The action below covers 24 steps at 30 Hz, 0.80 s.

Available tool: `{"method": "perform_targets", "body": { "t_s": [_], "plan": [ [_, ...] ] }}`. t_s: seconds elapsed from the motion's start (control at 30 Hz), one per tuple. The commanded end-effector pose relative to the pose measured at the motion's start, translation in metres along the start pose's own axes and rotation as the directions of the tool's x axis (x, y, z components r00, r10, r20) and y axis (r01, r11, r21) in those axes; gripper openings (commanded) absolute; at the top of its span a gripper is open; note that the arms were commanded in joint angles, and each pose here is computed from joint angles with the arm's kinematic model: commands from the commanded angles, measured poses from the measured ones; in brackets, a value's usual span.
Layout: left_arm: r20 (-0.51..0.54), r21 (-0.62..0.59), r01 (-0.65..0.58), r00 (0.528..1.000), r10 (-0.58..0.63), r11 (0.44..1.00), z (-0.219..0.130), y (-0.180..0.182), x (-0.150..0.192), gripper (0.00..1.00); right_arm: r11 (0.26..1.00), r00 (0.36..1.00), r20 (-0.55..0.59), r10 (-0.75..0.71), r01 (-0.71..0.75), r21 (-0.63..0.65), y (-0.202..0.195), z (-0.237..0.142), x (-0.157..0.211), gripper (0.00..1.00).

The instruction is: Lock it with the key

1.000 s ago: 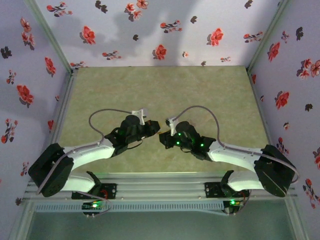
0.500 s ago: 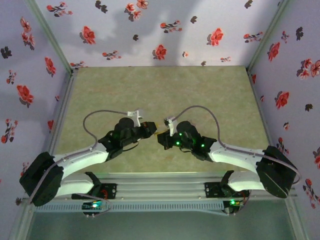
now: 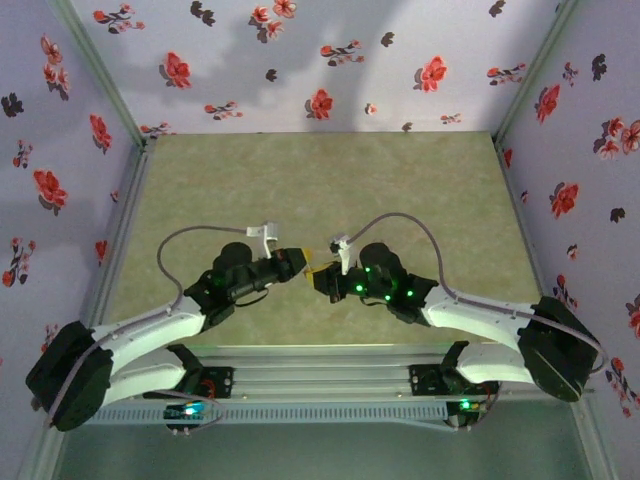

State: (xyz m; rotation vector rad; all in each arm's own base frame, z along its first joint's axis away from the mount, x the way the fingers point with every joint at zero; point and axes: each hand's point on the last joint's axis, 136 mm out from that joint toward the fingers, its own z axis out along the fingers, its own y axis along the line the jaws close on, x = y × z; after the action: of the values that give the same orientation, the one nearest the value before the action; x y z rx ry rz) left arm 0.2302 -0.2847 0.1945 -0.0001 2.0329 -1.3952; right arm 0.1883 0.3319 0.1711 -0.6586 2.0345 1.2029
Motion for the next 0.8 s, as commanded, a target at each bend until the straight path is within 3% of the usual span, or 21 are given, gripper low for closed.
{"method": "perform_targets", "body": {
  "t_s": [0.0,0.57,0.77],
  "plan": [
    [0.063,-0.005,0.014,0.998,-0.014,1.0,-0.008,0.009,-0.012,0.0,0.997,1.0,0.022,0.022,-0.021,-0.068,0.008,-0.008,-0.005,0.0],
    [0.109,0.035,0.014,0.994,-0.018,0.999,-0.027,0.013,-0.014,0.0,0.96,0.995,0.01,0.101,-0.095,-0.262,0.028,-0.017,-0.015,0.0],
    [0.108,0.045,0.016,0.994,-0.021,0.999,-0.028,0.011,-0.015,0.0,0.955,0.994,0.004,0.112,-0.106,-0.278,0.028,-0.017,-0.016,0.0]
  ]
}}
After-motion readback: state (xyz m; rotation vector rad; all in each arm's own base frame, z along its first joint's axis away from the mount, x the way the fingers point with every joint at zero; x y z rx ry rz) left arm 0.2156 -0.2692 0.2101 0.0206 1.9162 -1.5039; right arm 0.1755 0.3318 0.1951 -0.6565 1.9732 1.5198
